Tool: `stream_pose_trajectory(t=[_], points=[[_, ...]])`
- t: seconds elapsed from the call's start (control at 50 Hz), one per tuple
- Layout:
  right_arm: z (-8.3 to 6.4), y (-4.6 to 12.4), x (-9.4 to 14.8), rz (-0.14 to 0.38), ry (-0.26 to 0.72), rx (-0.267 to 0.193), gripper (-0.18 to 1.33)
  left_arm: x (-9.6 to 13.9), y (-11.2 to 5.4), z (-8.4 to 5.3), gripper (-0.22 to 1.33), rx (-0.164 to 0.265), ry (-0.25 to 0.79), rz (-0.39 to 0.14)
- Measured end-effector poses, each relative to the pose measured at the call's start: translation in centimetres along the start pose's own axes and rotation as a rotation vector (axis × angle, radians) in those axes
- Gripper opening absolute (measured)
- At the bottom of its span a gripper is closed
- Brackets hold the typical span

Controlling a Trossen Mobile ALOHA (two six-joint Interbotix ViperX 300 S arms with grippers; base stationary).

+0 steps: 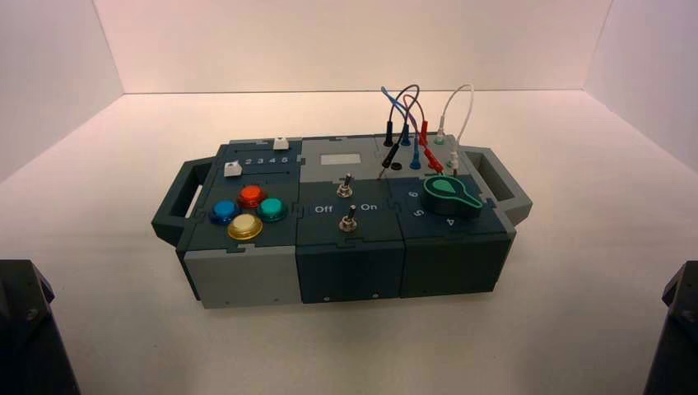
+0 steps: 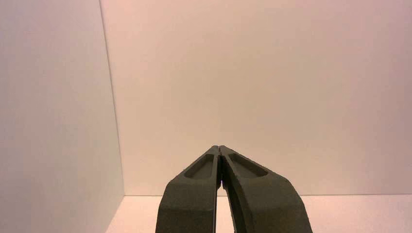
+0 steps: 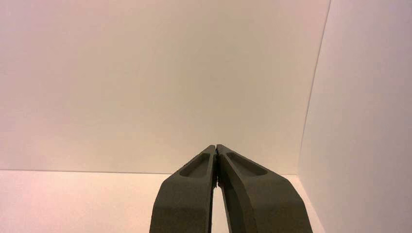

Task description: Move the top slider to position 4.

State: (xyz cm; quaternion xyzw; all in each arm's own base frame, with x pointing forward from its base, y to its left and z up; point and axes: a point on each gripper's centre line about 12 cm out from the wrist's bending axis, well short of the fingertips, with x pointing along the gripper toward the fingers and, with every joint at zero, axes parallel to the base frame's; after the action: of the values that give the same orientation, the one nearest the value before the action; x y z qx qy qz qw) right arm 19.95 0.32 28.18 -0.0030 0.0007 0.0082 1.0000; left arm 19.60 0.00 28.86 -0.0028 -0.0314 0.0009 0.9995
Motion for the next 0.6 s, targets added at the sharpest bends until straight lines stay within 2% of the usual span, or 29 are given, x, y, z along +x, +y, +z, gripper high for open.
stream_pose_trajectory(t=[0.36,0.6], points=[[-0.10,0.06,0.01,0.003,0.012,-0.002,-0.15,-0.03,0.00,0.02,-0.16,0.008,0.005,0.000],[-0.08,0.15,0.18,0.008,0.066,-0.002,-0.14,0.33,-0.06,-0.27,-0.16,0.017,0.107,-0.004]])
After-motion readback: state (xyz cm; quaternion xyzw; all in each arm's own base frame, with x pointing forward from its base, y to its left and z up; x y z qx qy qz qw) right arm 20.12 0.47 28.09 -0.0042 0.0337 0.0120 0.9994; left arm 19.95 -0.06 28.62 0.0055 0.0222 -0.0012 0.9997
